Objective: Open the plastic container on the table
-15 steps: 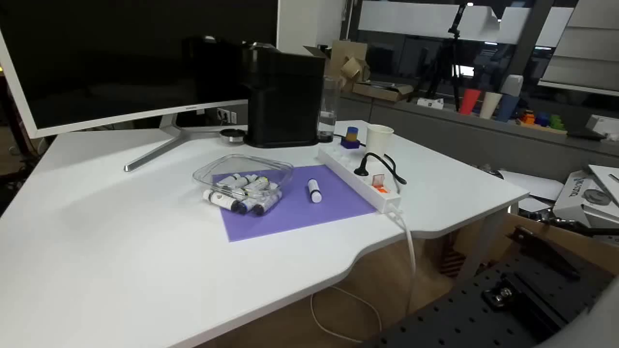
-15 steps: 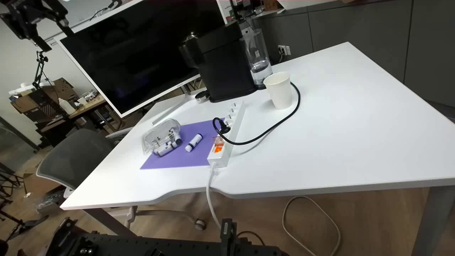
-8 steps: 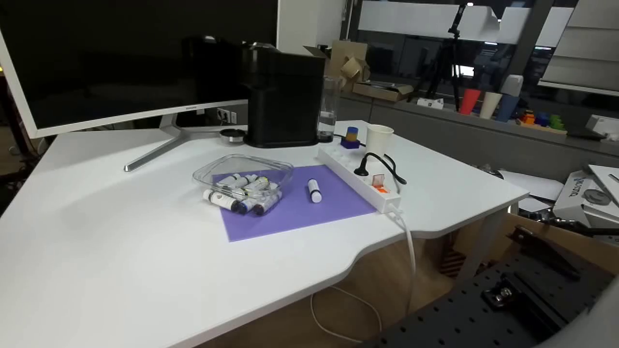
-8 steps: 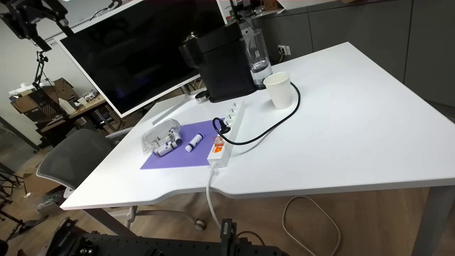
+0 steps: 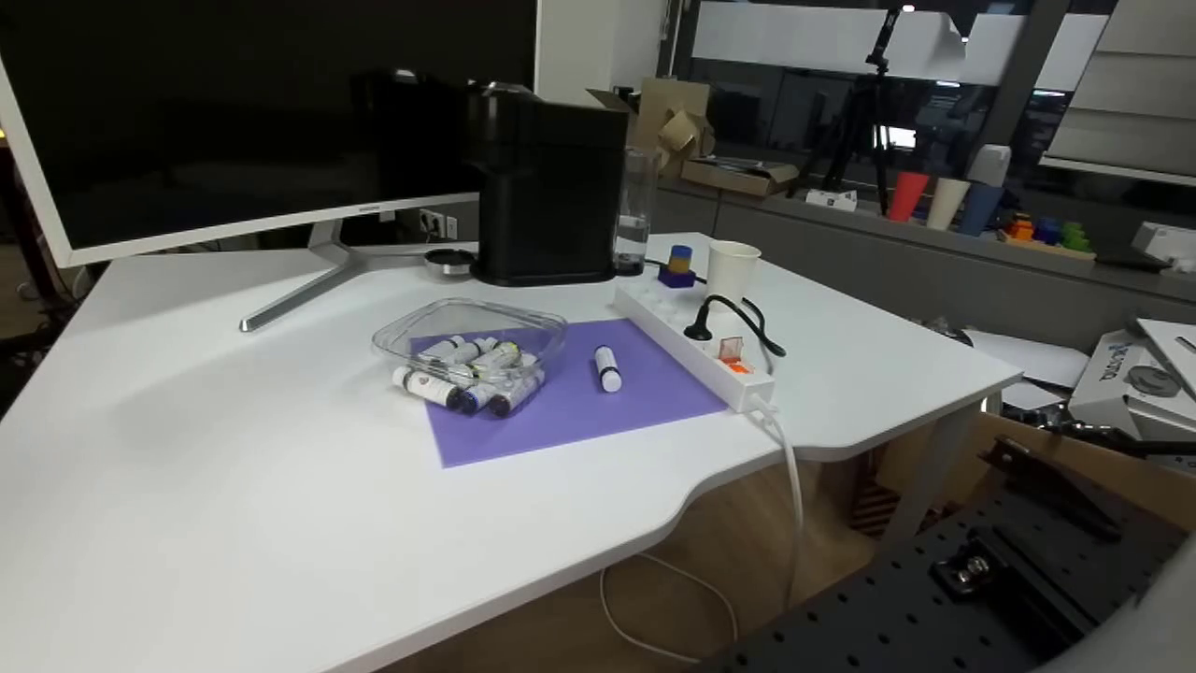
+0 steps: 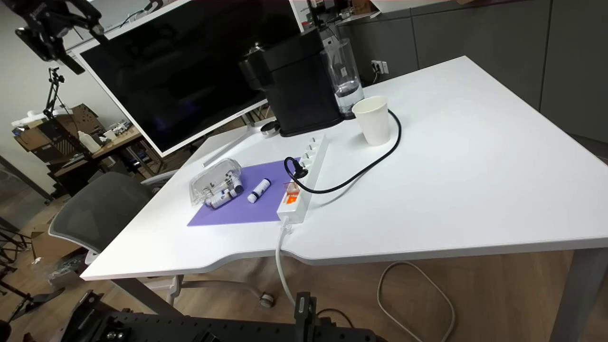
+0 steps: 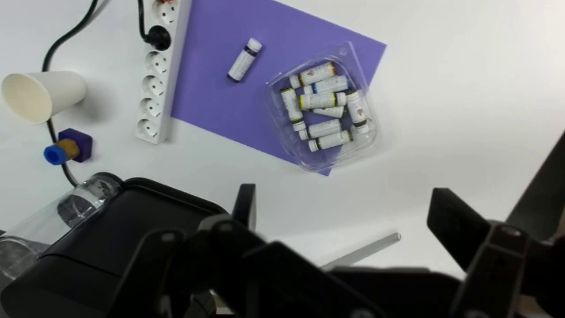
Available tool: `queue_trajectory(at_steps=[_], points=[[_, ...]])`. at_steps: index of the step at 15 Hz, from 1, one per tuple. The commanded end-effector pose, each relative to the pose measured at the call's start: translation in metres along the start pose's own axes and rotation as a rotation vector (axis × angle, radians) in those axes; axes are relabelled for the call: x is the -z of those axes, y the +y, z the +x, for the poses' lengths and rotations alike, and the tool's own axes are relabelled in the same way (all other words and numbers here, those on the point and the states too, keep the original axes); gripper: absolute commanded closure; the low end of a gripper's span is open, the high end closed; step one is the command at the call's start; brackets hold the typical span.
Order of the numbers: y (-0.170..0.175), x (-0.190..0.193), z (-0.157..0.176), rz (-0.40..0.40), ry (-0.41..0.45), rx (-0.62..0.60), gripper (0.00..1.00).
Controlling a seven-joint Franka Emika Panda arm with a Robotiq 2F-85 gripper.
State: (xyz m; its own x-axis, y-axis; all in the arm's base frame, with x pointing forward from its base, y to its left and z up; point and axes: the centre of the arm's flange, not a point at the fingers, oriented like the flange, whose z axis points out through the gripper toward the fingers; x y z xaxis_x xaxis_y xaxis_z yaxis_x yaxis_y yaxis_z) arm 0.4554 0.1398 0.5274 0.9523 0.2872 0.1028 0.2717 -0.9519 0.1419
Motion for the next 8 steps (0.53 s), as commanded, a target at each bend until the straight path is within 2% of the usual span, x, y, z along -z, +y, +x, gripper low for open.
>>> queue_trajectory(at_steps=[1,3,8], points=[[-0.005,-0.045,0.005,-0.129,-0.018,0.127,0.0],[-0.009,-0.075,0.008,-0.152,-0.029,0.207,0.0],[-0.028,-0.149,0.001,-0.079,-0.098,0.384,0.0]])
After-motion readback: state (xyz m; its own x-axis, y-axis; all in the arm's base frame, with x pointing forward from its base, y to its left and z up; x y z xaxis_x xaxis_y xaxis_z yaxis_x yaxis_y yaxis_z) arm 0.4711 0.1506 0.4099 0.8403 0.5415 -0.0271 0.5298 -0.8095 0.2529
